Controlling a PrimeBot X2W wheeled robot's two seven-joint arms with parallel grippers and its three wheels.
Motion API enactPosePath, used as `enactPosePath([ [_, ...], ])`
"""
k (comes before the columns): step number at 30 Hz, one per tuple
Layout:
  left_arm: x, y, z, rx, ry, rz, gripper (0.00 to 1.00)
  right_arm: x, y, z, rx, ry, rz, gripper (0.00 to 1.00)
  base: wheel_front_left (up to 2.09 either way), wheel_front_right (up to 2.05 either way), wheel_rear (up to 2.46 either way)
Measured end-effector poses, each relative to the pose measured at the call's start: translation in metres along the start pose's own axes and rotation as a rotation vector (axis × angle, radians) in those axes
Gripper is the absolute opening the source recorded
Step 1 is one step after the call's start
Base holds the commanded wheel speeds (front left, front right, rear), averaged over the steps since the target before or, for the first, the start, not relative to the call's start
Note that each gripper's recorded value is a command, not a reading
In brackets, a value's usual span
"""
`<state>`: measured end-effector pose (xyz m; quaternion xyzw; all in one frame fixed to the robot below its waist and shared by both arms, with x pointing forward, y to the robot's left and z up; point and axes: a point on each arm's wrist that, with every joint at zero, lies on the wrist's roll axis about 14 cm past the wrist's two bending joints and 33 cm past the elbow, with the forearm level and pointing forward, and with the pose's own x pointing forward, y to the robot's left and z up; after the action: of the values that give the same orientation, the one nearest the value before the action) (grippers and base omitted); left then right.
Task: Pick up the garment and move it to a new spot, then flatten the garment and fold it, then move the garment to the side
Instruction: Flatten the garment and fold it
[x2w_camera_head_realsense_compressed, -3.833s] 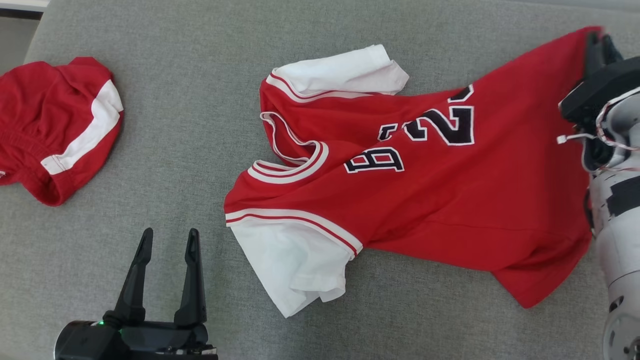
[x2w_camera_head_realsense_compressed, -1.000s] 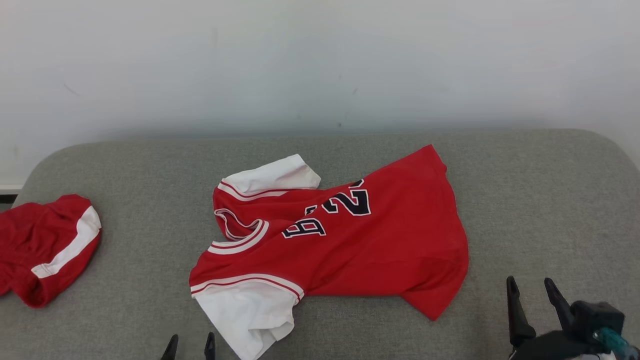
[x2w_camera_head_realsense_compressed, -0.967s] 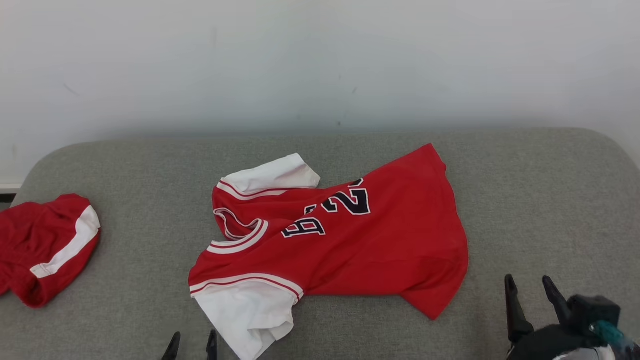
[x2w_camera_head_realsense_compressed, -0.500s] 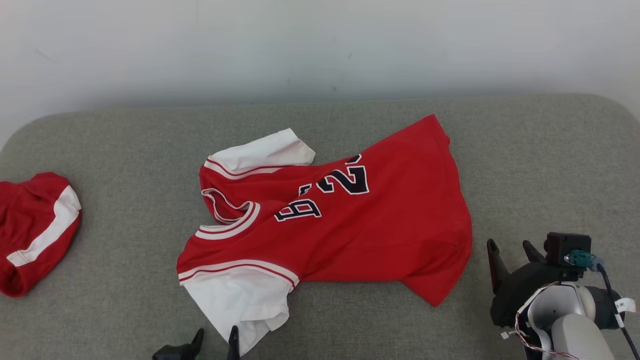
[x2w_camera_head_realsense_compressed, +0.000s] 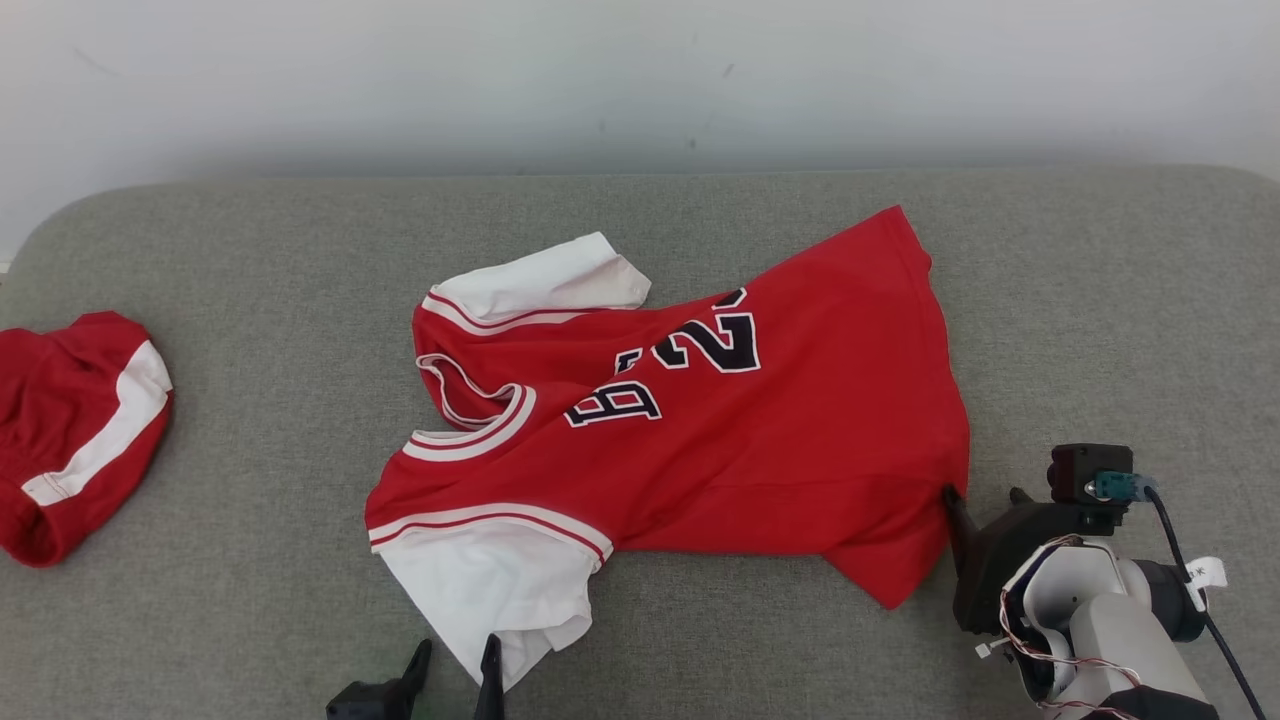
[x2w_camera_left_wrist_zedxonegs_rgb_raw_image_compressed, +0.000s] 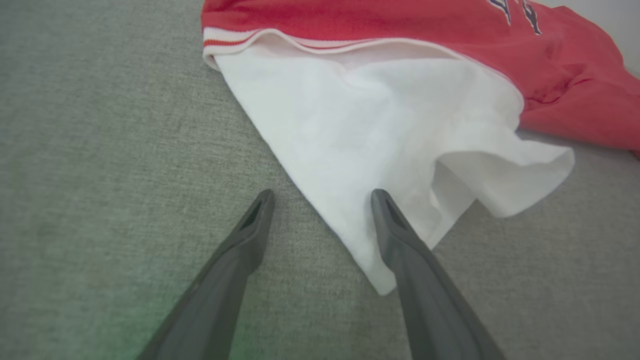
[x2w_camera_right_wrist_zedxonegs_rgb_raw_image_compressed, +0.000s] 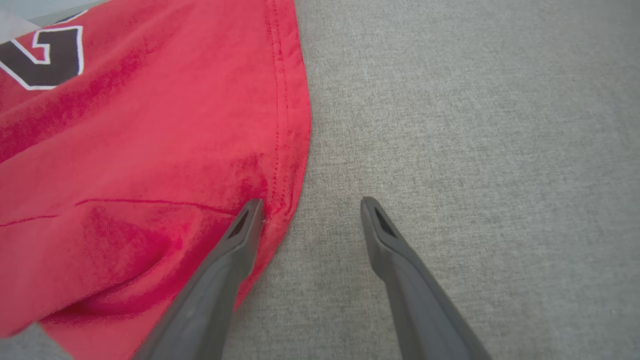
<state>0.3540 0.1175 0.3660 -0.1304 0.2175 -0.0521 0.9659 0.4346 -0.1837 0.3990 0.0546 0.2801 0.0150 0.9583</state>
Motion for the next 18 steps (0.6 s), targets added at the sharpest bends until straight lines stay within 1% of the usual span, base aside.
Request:
enactPosePath([
  [4,0.001,-0.001,-0.001,0.008,0.007,-0.006,1.00,0.005,0.003,-0.011,-0.015,0.074,0.003,1.00,0.00,0.00,0.00],
  [13,0.002,0.000,-0.007,0.016,0.040,-0.005,1.00,0.010,0.011,-0.021,-0.047,0.166,0.024,1.00,0.00,0.00,0.00],
  [14,0.002,0.000,-0.008,0.015,0.047,-0.005,1.00,0.010,0.012,-0.023,-0.049,0.179,0.024,0.93,0.00,0.00,0.00],
  [15,0.002,-0.001,-0.009,0.009,0.056,-0.011,0.76,0.010,0.012,-0.024,-0.045,0.185,0.026,0.80,0.00,0.00,0.00],
  [16,0.002,0.000,-0.010,0.006,0.069,-0.011,0.22,0.009,0.013,-0.027,-0.047,0.196,0.030,0.33,0.00,0.00,0.00],
  [17,0.002,0.000,-0.010,0.003,0.070,-0.012,0.00,0.009,0.014,-0.027,-0.047,0.199,0.033,0.07,0.00,0.00,0.00],
  [18,0.002,0.000,-0.011,-0.003,0.076,-0.015,0.00,0.009,0.015,-0.028,-0.049,0.201,0.035,0.00,0.00,0.00,0.00],
])
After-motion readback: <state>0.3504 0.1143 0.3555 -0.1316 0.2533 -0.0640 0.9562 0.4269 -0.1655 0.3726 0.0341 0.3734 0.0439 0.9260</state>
